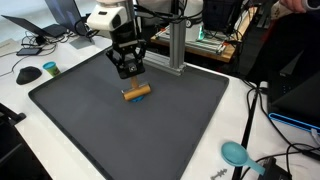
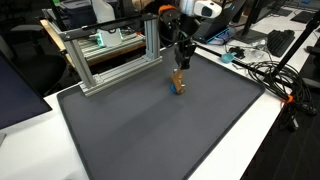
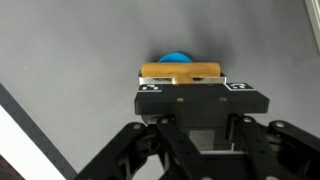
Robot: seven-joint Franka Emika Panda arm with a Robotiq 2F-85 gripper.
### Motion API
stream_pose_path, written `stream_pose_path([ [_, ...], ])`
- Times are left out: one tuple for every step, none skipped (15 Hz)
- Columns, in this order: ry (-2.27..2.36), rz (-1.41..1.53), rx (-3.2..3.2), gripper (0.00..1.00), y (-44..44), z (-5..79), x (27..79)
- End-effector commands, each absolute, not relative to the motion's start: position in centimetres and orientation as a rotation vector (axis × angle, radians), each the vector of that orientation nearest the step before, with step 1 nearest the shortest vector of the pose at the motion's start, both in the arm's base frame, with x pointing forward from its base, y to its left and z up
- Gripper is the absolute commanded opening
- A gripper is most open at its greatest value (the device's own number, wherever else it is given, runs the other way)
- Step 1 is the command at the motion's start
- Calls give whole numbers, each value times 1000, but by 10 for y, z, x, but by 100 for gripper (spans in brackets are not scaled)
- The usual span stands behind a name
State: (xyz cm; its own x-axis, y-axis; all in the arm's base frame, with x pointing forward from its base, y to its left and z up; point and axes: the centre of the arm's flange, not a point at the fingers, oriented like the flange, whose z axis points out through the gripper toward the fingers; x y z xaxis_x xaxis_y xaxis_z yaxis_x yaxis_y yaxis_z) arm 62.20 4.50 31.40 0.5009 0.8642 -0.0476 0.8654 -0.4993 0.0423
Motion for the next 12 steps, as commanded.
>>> stream_pose_path([
  [1549,-161,2657,22,41,271,627],
  [1550,-170,2657,22,40,270,627],
  [1548,-174,2655,22,40,269,627],
  [1549,-178,2654,22,39,268,627],
  [1548,-184,2653,22,39,268,627],
  [1549,-186,2651,22,39,267,627],
  [1549,-188,2650,22,39,267,627],
  [1550,-191,2648,22,39,267,627],
  [1549,-194,2646,22,39,266,627],
  [1547,-197,2643,22,39,266,627],
  [1546,-202,2639,22,38,267,628],
  [1547,-207,2637,22,38,267,628],
])
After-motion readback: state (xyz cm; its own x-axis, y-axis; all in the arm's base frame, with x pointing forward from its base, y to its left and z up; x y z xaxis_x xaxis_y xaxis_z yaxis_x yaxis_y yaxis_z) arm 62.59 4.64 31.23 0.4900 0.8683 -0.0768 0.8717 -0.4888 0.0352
